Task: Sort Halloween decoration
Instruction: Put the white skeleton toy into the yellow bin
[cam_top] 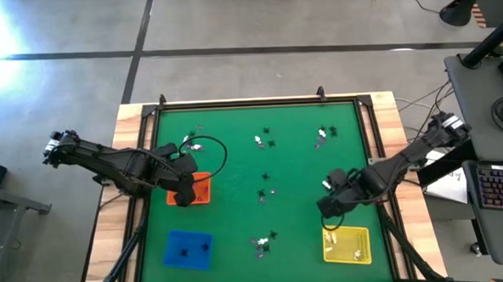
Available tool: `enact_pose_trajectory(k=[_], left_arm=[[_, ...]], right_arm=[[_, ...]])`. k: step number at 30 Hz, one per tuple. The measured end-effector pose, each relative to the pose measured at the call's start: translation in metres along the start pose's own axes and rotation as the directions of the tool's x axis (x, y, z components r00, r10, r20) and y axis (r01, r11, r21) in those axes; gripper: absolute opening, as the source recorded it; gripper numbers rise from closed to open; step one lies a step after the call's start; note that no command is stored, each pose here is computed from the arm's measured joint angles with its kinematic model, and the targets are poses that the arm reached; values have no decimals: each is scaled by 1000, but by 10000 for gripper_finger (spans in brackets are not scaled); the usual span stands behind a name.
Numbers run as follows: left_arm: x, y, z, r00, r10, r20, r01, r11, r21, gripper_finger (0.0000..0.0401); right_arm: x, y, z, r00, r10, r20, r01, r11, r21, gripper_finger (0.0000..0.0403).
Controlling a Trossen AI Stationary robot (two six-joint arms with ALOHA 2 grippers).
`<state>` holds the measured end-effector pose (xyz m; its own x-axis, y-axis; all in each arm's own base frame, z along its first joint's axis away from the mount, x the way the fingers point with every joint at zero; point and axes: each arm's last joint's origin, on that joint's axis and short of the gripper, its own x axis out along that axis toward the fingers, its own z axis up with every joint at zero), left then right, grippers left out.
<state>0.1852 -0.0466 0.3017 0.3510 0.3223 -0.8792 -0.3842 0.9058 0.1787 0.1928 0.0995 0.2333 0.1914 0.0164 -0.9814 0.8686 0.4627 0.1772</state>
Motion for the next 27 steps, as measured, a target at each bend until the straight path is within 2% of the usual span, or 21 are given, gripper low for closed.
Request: enact_pose_trajectory(k=[6, 11, 17, 27], left_arm=[[0, -1, -1, 1000, -17, -11, 18, 1000, 2, 89], [-1, -3, -2, 1000, -29, -11, 29, 1000, 11, 89], [-4, -3, -3, 999, -39, -2, 39, 999, 14, 89], [-6, -2, -4, 999, -45, 4, 45, 999, -3, 89]], right_arm=[[11, 2, 22, 999, -52, 13, 53, 995, -83, 20], [22, 2, 45, 994, -108, 12, 109, 983, -145, 61], [36, -2, 65, 983, -185, 9, 184, 970, -157, 106], [67, -3, 79, 953, -302, -37, 290, 939, -186, 116]])
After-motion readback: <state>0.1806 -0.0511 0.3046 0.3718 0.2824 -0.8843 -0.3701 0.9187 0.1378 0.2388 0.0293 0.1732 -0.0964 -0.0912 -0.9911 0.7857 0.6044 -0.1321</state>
